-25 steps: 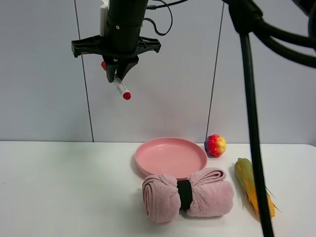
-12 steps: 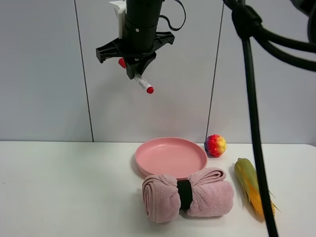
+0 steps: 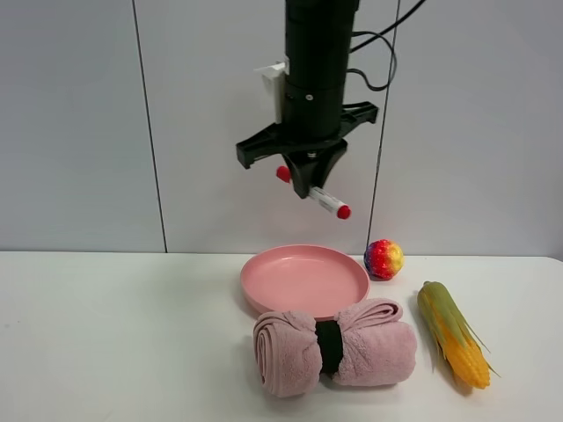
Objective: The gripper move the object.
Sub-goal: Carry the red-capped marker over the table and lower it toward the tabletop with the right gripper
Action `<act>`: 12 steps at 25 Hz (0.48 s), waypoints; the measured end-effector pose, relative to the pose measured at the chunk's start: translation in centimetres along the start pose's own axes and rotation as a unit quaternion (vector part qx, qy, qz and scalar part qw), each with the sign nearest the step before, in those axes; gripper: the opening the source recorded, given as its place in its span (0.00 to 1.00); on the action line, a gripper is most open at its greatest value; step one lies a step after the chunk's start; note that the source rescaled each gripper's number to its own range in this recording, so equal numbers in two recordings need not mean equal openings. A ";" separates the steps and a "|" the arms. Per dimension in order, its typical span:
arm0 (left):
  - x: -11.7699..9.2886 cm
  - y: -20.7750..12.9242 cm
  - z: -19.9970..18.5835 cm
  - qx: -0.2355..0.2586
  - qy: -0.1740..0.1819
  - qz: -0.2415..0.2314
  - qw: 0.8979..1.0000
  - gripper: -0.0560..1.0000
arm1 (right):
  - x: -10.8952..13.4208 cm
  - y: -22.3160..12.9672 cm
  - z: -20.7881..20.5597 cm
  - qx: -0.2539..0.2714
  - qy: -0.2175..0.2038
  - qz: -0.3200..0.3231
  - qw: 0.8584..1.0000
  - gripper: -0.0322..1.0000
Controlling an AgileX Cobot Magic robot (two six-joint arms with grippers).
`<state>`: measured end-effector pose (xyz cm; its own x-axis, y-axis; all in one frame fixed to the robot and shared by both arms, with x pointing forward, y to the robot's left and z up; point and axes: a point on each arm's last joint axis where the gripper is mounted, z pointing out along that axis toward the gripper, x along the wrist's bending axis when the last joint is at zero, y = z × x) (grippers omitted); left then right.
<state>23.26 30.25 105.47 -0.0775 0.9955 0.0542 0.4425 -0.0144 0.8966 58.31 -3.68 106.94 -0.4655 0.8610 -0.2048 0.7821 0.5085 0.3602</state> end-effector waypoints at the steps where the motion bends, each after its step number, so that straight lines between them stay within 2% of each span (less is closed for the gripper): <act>1: 0.0 0.0 0.0 0.000 0.000 0.000 1.000 1.00 | -0.6 -1.0 0.1 0.016 0.000 0.018 1.000 0.03; 5: 0.0 0.0 0.0 0.000 0.000 0.000 1.000 1.00 | -3.3 -4.6 0.0 0.059 -0.002 0.083 0.995 0.03; 12: 0.0 0.0 0.0 0.000 0.000 0.000 1.000 1.00 | -7.5 -9.3 2.0 0.037 -0.007 0.211 0.977 0.03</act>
<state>23.26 30.25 105.47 -0.0775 0.9955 0.0542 0.4425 -0.0144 0.8966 55.41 -14.87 103.28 -0.0889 0.9939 -0.0648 0.9313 0.1060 0.3486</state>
